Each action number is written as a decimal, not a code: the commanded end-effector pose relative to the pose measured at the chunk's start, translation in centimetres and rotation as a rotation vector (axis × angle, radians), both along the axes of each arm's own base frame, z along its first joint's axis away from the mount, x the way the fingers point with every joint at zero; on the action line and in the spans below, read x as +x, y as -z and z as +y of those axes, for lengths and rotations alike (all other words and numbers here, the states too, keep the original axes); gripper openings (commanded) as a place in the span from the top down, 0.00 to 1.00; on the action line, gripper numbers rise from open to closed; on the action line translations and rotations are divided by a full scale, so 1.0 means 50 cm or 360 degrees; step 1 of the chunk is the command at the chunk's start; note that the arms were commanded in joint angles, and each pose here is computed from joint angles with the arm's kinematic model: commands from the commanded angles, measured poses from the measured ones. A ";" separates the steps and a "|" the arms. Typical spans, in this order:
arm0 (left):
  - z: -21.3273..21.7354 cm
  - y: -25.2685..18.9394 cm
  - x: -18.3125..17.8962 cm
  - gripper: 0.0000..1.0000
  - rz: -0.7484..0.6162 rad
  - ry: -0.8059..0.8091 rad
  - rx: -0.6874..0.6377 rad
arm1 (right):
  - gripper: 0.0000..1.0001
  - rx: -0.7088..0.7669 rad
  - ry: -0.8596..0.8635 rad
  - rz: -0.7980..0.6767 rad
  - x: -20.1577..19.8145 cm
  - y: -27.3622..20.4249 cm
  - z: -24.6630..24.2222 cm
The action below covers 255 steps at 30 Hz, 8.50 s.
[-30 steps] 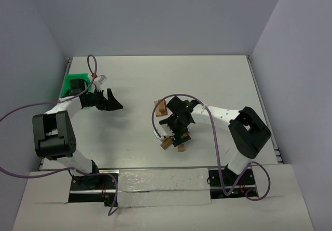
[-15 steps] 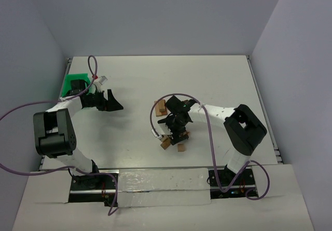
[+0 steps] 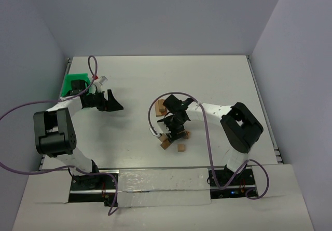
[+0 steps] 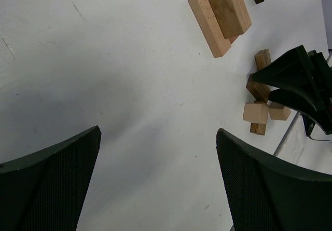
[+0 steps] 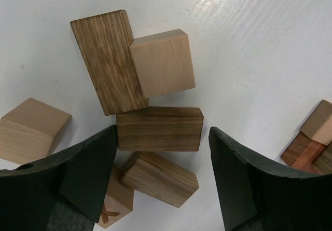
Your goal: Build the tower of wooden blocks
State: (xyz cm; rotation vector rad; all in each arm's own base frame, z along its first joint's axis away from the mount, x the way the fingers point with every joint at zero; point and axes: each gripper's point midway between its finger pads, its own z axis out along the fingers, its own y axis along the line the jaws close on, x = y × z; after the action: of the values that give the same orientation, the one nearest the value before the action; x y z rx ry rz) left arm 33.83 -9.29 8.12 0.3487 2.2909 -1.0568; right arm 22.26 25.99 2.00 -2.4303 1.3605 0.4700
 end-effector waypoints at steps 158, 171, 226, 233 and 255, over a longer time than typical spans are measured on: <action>-0.476 0.002 -0.305 0.22 -0.1250 0.2523 0.0553 | 0.00 0.0808 0.1979 0.0369 0.114 -0.285 -0.311; -0.497 0.091 -0.343 0.21 -0.1185 0.2528 0.0586 | 0.00 0.0745 0.2110 0.0425 0.115 -0.227 -0.360; -0.364 -0.148 0.090 0.67 -0.0990 0.1160 0.0758 | 0.00 0.0893 0.2204 0.0514 0.157 -0.233 -0.343; -0.369 -0.128 0.130 0.66 -0.0964 0.1194 0.0824 | 0.00 0.0913 0.2274 0.0534 0.169 -0.230 -0.344; -0.431 -0.052 0.073 0.60 -0.0831 0.1289 0.0802 | 0.00 0.0907 0.2329 0.0533 0.179 -0.224 -0.349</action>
State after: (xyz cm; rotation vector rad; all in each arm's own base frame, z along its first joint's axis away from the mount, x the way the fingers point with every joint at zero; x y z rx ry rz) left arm 37.08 -30.41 10.84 1.6638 1.8949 -0.5725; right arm 30.64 8.67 12.88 -0.5547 2.2634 0.6855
